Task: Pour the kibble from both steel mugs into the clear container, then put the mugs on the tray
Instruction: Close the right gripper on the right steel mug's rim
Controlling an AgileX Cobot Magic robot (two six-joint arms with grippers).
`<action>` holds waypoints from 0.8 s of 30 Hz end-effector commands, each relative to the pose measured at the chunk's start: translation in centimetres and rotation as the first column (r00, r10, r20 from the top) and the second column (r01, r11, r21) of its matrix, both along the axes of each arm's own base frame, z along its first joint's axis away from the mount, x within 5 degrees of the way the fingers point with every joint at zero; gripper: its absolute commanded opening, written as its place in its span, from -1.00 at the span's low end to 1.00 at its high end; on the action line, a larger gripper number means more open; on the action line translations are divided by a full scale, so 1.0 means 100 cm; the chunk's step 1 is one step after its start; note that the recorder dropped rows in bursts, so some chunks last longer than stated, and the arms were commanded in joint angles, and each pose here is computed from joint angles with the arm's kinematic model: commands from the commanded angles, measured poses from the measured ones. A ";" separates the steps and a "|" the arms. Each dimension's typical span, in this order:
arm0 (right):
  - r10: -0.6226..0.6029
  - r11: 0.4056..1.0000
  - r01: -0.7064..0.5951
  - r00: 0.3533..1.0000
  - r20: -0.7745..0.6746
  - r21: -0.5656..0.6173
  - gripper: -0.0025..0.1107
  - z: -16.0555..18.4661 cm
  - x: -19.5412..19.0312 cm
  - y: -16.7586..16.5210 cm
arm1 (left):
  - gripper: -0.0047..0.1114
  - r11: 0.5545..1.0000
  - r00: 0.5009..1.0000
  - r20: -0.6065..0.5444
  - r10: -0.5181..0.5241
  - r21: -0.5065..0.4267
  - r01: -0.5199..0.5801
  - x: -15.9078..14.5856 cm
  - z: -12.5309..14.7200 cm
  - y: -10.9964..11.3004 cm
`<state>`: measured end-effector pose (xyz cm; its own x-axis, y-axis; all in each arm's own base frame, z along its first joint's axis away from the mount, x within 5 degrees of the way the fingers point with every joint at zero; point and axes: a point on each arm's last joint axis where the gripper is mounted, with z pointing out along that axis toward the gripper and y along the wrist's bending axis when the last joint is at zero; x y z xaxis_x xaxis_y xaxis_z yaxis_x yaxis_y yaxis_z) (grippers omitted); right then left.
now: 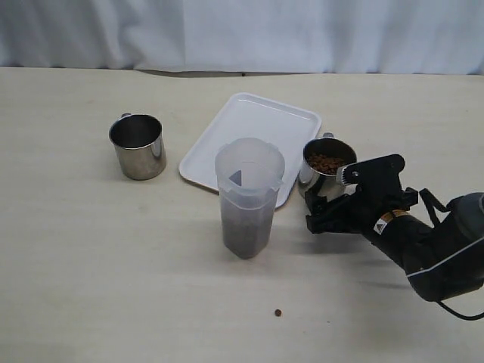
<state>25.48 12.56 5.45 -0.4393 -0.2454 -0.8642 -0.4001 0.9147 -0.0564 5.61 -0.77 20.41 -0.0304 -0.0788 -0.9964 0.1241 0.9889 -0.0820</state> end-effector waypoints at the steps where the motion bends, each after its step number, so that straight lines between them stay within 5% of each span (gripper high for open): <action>1: -0.035 0.998 0.033 0.998 0.045 0.052 0.33 0.003 0.004 0.000 | -0.92 1.000 1.000 0.014 -0.005 -0.009 0.005 0.000 0.001 0.000; 24: -0.075 0.992 0.063 0.991 0.113 0.114 0.33 -0.012 0.015 0.003 | -0.92 1.000 1.000 0.011 -0.005 -0.009 0.005 0.000 0.000 0.000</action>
